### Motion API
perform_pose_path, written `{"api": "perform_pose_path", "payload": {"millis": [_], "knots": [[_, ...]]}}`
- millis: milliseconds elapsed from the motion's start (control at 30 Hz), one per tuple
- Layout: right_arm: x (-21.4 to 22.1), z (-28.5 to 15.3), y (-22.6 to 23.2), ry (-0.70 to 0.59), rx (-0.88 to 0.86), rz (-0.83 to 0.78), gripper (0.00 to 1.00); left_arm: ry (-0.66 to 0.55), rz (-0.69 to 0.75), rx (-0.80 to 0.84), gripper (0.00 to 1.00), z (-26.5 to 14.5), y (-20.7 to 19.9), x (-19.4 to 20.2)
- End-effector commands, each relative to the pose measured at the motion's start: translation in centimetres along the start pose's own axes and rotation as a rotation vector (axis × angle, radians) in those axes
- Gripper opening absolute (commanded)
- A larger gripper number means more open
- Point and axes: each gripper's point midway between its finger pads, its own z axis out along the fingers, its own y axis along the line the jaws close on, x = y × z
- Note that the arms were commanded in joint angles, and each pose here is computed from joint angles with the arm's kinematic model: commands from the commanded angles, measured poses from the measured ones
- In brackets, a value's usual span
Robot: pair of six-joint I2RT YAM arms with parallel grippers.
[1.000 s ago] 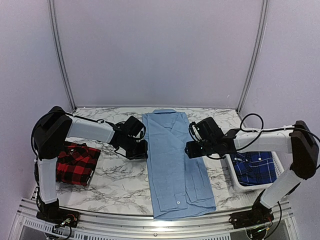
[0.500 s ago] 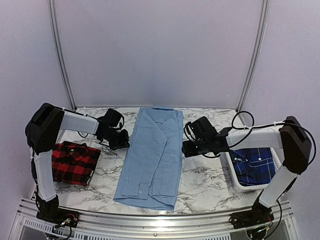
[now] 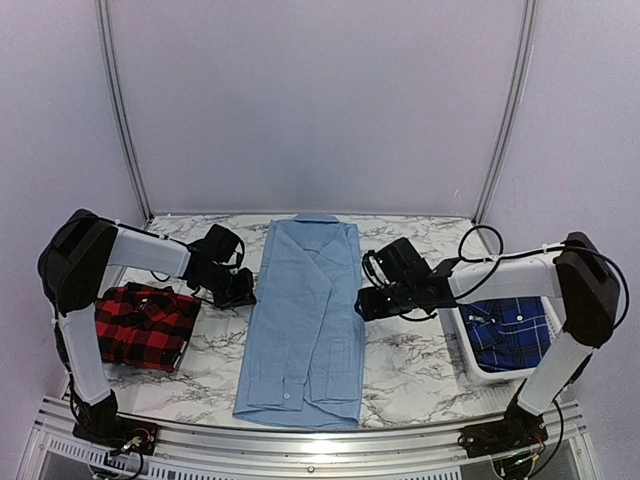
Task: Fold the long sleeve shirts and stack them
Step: Move the rectangle-folded shirt to the center of the board, then pick up the rectangle-folded shirt from the center of the board.
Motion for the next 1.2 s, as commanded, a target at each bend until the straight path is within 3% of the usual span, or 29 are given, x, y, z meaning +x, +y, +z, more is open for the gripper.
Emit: {"api": "perform_pose_path", "payload": {"millis": [0,100,233,367,567,900,1167], "knots": [[0.9,-0.3,1.5,0.005,-0.018,0.017,0.55,0.085,0.001,-0.049,0.00,-0.3,1.4,3.6],[1.3,-1.0,2.3,0.006,-0.011,0.018,0.55,0.068,0.012,-0.048,0.01,-0.9,1.3,3.4],[2.1,-2.2,3.6,0.011,-0.036,0.045,0.52,0.005,0.041,-0.065,0.25,-3.0,1.0,2.2],[3.9,-3.6,5.0,0.031,-0.082,0.074,0.48,-0.021,0.049,-0.056,0.35,-5.1,0.9,2.9],[8.5,-6.2,8.0,0.092,-0.140,0.092,0.44,0.020,0.104,-0.030,0.35,-6.9,0.2,8.9],[16.7,-10.1,13.0,0.173,-0.289,0.161,0.35,0.082,0.124,0.044,0.24,-9.7,-1.5,18.3],[22.0,-9.2,11.9,0.231,-0.255,0.220,0.33,0.118,0.135,0.034,0.22,-10.0,-1.0,22.3]]}}
